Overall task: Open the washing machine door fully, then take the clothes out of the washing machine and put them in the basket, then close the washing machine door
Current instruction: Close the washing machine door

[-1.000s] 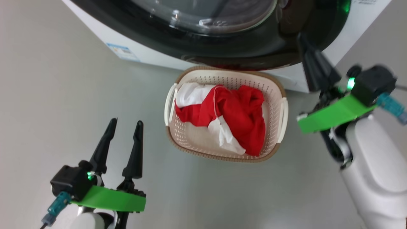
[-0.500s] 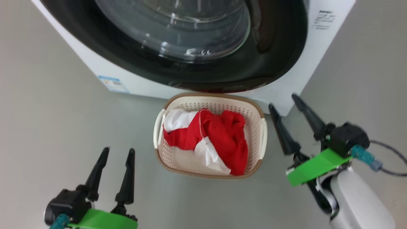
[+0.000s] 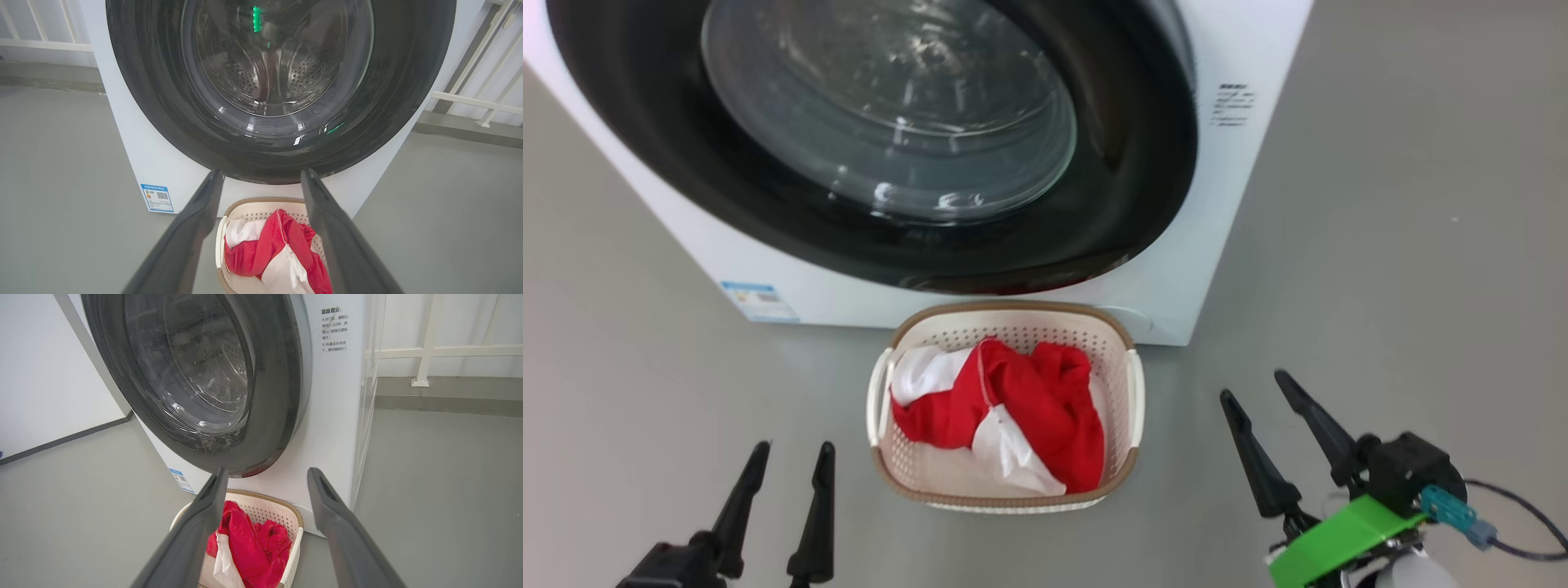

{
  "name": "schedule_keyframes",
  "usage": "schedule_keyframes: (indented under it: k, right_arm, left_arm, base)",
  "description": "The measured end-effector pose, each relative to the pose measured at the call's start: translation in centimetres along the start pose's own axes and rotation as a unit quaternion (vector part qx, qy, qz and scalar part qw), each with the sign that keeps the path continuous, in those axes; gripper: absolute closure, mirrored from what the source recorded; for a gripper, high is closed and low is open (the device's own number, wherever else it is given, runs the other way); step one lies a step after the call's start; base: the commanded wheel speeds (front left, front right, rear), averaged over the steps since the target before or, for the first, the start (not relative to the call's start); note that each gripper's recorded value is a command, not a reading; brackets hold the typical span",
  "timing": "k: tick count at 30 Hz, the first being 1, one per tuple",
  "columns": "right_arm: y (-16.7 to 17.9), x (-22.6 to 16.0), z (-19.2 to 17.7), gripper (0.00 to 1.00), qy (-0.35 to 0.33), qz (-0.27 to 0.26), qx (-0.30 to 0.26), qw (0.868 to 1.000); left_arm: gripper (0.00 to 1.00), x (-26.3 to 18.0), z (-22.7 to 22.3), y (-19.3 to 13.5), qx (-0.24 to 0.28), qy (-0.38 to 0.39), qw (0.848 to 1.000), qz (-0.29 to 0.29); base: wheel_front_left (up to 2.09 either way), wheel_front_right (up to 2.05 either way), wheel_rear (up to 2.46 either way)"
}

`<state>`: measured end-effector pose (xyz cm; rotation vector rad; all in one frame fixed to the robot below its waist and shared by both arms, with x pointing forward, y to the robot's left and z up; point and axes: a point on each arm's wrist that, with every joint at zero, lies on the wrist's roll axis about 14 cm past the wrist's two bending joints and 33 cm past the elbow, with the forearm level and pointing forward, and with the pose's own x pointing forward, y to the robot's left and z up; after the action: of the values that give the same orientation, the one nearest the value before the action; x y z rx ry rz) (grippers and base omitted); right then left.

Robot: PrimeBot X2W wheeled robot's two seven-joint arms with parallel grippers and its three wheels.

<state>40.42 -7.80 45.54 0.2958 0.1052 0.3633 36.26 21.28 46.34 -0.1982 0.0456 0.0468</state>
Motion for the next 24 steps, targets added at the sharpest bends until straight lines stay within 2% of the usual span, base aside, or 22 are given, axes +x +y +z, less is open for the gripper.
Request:
schedule_keyframes:
  k: [13, 24]
  right_arm:
    - [-4.4, -6.6, 0.0, 0.00, -0.004, -0.098, 0.003, 0.995]
    - [-6.9, -10.6, -0.2, 0.00, -0.003, -0.156, 0.002, 0.988]
  left_arm:
    - [0.00, -0.9, -0.4, -1.3, -0.001, 0.005, 1.000, -0.023]
    - [0.00, -1.0, -0.3, -1.7, 0.000, 0.004, 1.000, -0.031]
  base:
    - [0.00, 0.00, 0.00]
    - [0.00, 0.00, 0.00]
